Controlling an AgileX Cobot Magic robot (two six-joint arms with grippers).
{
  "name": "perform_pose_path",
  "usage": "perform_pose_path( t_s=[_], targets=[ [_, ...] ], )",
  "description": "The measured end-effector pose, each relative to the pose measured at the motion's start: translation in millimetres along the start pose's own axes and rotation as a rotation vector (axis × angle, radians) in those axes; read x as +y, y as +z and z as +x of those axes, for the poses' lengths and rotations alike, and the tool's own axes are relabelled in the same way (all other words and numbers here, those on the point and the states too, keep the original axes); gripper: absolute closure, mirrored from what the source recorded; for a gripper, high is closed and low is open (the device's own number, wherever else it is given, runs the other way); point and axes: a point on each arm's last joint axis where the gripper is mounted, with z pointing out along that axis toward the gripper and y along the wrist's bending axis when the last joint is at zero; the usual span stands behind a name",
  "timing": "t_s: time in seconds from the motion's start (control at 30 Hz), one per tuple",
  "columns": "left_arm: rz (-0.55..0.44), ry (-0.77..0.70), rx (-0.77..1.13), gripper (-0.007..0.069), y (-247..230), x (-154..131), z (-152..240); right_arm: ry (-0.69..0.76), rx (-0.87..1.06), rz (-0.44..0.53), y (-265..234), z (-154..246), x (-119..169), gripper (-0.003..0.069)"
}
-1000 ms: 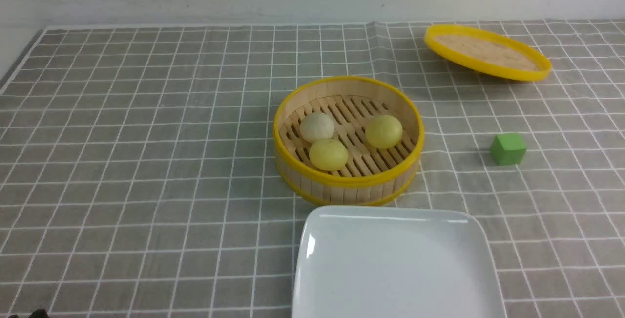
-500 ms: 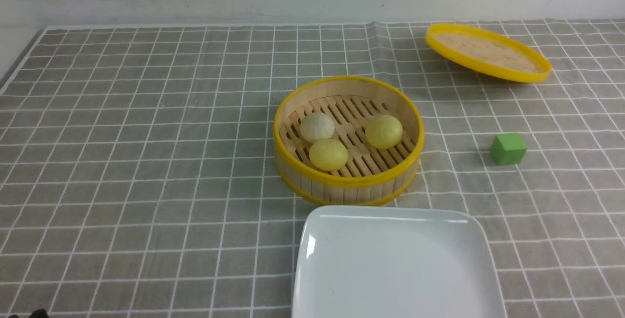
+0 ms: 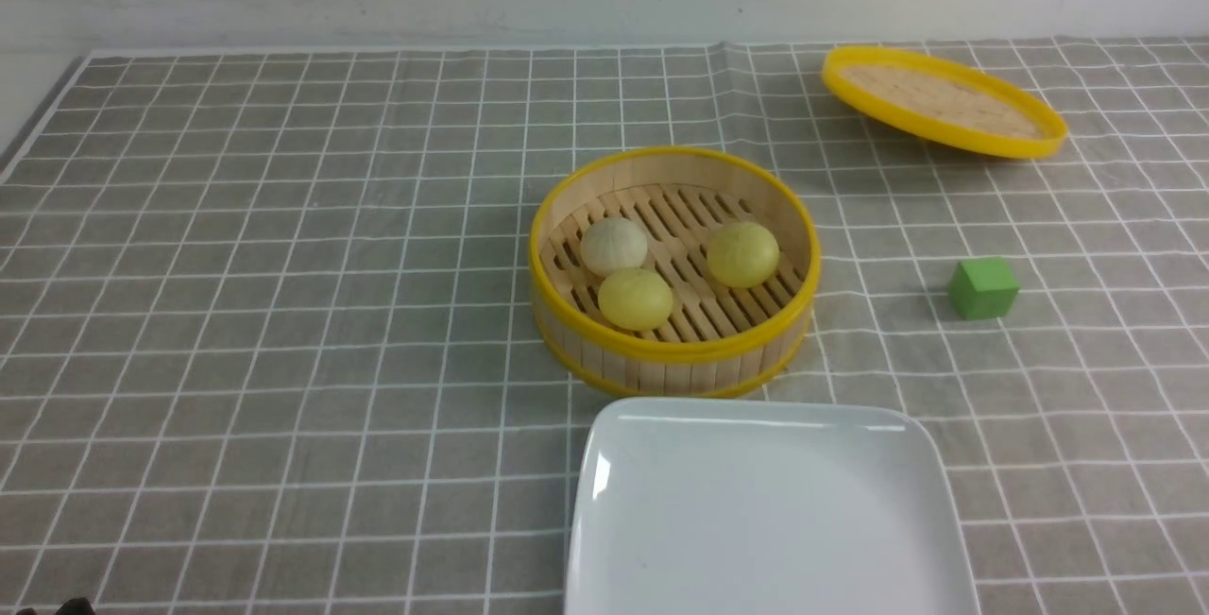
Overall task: Put the steamed buns into the plate on the grey tablecloth.
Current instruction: 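Reach toward a bun in the bamboo steamer with the right gripper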
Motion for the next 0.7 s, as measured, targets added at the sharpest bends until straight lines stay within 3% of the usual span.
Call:
perform_pose_path(
  t_s=[0.7],
  targets=[
    [-0.008,0.019,-0.002,0.0384,0.0,0.7,-0.2,0.0,0.0,0.0,0.0,0.0,0.0,0.0419]
  ],
)
